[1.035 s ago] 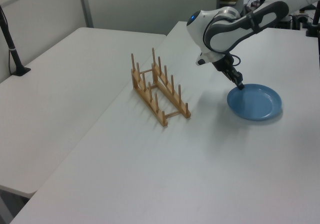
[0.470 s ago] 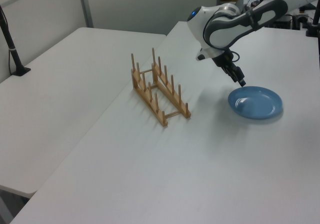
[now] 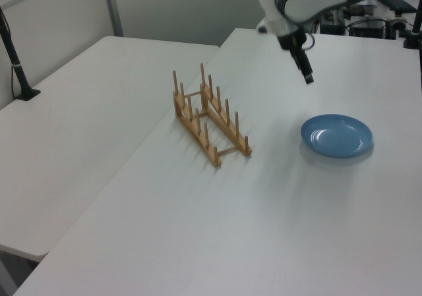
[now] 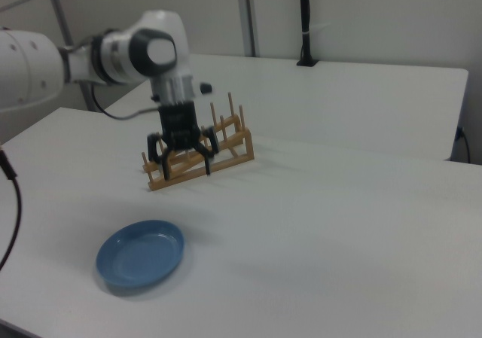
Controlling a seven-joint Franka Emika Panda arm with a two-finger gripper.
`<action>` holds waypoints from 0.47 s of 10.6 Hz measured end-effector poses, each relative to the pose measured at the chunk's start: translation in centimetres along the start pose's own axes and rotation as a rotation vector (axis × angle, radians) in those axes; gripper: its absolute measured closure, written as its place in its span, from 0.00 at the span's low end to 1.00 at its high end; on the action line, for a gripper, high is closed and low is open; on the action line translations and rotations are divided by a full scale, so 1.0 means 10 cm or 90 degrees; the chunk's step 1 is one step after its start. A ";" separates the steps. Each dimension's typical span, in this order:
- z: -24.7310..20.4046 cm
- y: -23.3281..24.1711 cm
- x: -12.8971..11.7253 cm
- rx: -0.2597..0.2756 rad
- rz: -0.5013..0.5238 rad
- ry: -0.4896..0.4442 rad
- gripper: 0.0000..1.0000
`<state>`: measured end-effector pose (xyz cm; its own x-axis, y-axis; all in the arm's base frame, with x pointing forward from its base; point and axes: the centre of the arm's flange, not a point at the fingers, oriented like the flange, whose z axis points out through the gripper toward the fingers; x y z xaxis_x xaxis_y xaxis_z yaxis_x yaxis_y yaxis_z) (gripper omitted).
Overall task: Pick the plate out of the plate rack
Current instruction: 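Open the gripper and raise it away from the plate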
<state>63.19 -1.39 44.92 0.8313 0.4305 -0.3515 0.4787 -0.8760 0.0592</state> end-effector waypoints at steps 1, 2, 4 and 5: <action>-0.28 -0.05 -0.15 -0.006 0.050 0.032 0.00; -0.52 -0.12 -0.28 0.005 0.104 0.065 0.00; -0.89 -0.21 -0.53 0.023 0.214 0.115 0.00; -1.03 -0.23 -0.65 0.026 0.274 0.132 0.00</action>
<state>59.56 0.03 56.66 0.9923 0.0575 -0.1093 0.0705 -0.9903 0.1197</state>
